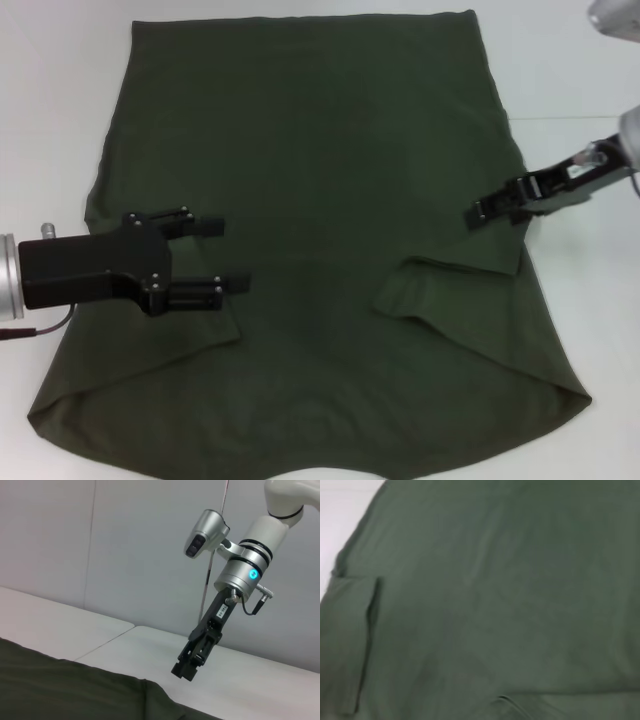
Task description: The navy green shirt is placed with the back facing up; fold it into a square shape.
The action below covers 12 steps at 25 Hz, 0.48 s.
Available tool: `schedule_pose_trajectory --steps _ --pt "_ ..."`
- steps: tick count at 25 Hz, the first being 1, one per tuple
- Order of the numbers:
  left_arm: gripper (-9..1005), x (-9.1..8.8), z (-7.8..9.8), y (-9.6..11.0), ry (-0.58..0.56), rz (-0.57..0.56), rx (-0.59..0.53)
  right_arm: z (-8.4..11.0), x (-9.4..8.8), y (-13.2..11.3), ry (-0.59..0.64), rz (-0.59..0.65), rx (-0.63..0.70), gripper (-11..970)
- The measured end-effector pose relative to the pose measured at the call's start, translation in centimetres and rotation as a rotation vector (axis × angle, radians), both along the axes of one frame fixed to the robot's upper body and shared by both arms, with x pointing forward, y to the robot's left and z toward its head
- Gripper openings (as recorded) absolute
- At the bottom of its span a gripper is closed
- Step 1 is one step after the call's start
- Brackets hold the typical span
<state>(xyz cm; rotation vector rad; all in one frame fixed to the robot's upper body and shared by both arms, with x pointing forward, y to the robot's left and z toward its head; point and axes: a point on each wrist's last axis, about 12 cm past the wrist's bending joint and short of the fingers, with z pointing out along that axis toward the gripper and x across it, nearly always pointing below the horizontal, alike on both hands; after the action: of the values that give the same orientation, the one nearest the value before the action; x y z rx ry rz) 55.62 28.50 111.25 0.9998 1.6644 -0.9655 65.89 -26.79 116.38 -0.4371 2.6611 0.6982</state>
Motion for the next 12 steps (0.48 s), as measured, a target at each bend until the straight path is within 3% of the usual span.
schedule_pose_trajectory --steps 7,12 --pt "860 -0.1 -0.1 -0.2 0.001 -0.003 -0.004 -1.2 -0.7 -2.6 0.034 -0.113 0.006 848" --pt "860 -0.1 -0.2 -0.4 -0.003 -0.009 -0.006 -2.4 -1.0 -3.0 0.031 -0.163 0.013 846"
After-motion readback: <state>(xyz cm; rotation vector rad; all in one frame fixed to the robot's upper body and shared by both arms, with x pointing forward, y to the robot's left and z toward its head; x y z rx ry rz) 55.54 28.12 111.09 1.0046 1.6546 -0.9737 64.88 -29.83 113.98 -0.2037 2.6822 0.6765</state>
